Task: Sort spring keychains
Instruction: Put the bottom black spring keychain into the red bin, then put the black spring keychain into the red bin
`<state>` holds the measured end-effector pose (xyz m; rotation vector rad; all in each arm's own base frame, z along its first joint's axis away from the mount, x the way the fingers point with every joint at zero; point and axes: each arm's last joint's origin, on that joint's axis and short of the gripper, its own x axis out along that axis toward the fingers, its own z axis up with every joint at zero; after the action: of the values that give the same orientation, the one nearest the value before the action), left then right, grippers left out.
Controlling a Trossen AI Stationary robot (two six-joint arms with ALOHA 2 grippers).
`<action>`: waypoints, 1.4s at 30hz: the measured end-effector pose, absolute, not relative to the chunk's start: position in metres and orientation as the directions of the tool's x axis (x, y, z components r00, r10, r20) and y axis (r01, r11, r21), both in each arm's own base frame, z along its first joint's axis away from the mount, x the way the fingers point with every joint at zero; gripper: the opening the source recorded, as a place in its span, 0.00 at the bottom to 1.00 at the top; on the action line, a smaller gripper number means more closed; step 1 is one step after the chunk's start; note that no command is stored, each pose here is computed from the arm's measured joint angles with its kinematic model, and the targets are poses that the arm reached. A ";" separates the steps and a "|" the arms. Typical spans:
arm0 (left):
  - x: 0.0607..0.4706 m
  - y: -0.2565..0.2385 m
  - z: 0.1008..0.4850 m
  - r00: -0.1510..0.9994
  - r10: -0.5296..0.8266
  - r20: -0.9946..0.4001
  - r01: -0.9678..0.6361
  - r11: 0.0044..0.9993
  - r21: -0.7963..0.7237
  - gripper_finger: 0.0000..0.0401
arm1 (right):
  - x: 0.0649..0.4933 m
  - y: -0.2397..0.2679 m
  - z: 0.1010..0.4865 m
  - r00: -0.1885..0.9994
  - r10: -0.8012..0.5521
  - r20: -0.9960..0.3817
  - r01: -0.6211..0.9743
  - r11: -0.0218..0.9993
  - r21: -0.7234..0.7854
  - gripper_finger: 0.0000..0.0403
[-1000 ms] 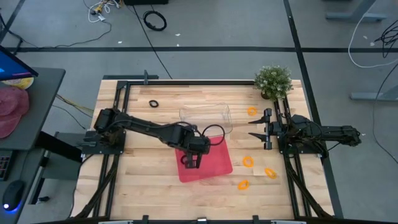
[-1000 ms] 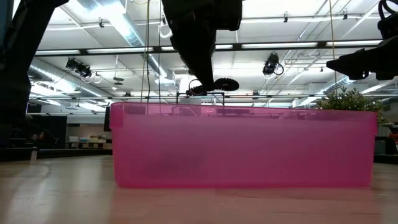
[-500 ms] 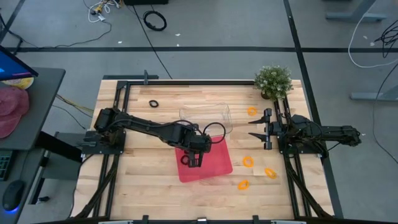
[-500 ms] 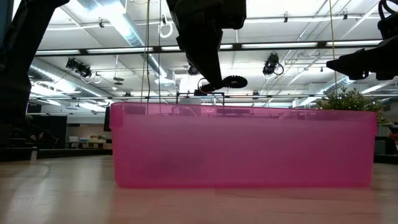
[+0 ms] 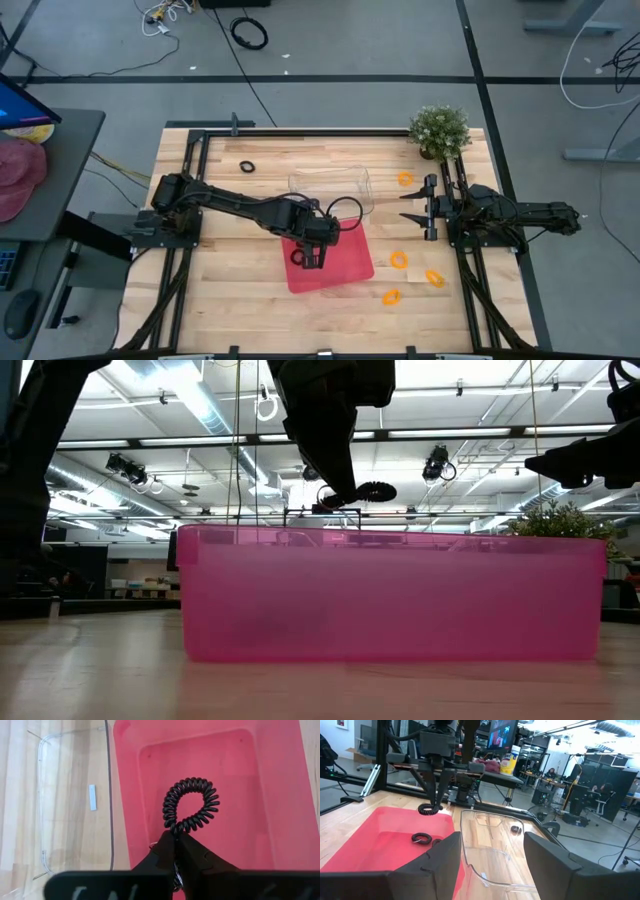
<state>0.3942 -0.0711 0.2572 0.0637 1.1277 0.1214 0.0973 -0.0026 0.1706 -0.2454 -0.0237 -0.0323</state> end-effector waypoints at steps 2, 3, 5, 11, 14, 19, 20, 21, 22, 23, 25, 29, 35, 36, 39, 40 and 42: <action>0.394 -0.071 0.257 0.425 0.133 -0.896 -0.065 0.991 0.117 0.06 | 0.097 -0.003 0.171 0.999 -0.029 0.027 0.035 0.970 -0.242 0.55; 0.394 -0.071 0.257 0.424 0.135 -0.895 -0.066 0.991 0.118 0.08 | 0.097 -0.003 0.171 0.999 -0.029 0.028 0.035 0.970 -0.242 0.55; 0.394 -0.071 0.257 0.424 0.136 -0.895 -0.066 0.991 0.119 0.12 | 0.097 -0.003 0.171 0.999 -0.029 0.028 0.035 0.970 -0.242 0.55; 0.393 -0.074 0.257 0.422 0.134 -0.897 -0.058 0.991 0.120 0.21 | 0.097 -0.003 0.170 0.999 -0.029 0.027 0.035 0.970 -0.242 0.55; 0.393 -0.076 0.257 0.423 0.131 -0.897 -0.041 0.991 0.126 0.28 | 0.097 -0.003 0.171 0.999 -0.029 0.027 0.035 0.970 -0.242 0.55; 0.393 -0.076 0.257 0.423 0.131 -0.897 -0.040 0.991 0.126 0.43 | 0.097 -0.003 0.171 0.999 -0.029 0.027 0.035 0.970 -0.242 0.55; 0.393 -0.076 0.257 0.423 0.131 -0.897 -0.040 0.991 0.126 0.46 | 0.097 -0.003 0.170 0.999 -0.029 0.027 0.035 0.970 -0.242 0.55; 0.393 -0.076 0.257 0.423 0.131 -0.897 -0.040 0.991 0.126 0.49 | 0.097 -0.003 0.171 0.999 -0.029 0.027 0.035 0.970 -0.242 0.55; 0.393 -0.076 0.257 0.423 0.131 -0.897 -0.040 0.991 0.126 0.52 | 0.097 -0.003 0.171 0.999 -0.029 0.027 0.035 0.970 -0.242 0.55; 0.393 -0.076 0.257 0.423 0.131 -0.897 -0.041 0.991 0.126 0.55 | 0.097 -0.003 0.171 0.999 -0.029 0.028 0.035 0.970 -0.242 0.55; 0.393 -0.076 0.257 0.423 0.131 -0.897 -0.042 0.991 0.125 0.59 | 0.097 -0.003 0.171 0.999 -0.029 0.027 0.035 0.970 -0.242 0.55; 0.393 -0.076 0.257 0.423 0.131 -0.897 -0.043 0.991 0.124 0.65 | 0.097 -0.003 0.171 0.999 -0.029 0.027 0.035 0.970 -0.242 0.55; 0.393 -0.076 0.257 0.423 0.131 -0.897 -0.045 0.991 0.124 0.65 | 0.097 -0.003 0.171 0.999 -0.029 0.027 0.035 0.970 -0.242 0.55; 0.393 -0.076 0.257 0.423 0.131 -0.897 -0.045 0.991 0.124 0.65 | 0.097 -0.003 0.171 0.999 -0.029 0.027 0.035 0.970 -0.242 0.55; 0.393 -0.076 0.257 0.423 0.131 -0.897 -0.045 0.991 0.124 0.65 | 0.097 -0.003 0.171 0.999 -0.029 0.027 0.035 0.970 -0.242 0.55; 0.393 -0.076 0.257 0.422 0.131 -0.897 -0.045 0.991 0.124 0.65 | 0.097 -0.003 0.171 0.999 -0.029 0.027 0.035 0.970 -0.242 0.55; 0.393 -0.076 0.257 0.422 0.131 -0.897 -0.045 0.991 0.124 0.65 | 0.097 -0.003 0.171 0.999 -0.029 0.027 0.035 0.970 -0.242 0.55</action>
<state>0.3928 -0.0763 0.2571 0.0850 1.1298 0.1103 0.0973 -0.0026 0.1706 -0.2454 -0.0238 -0.0324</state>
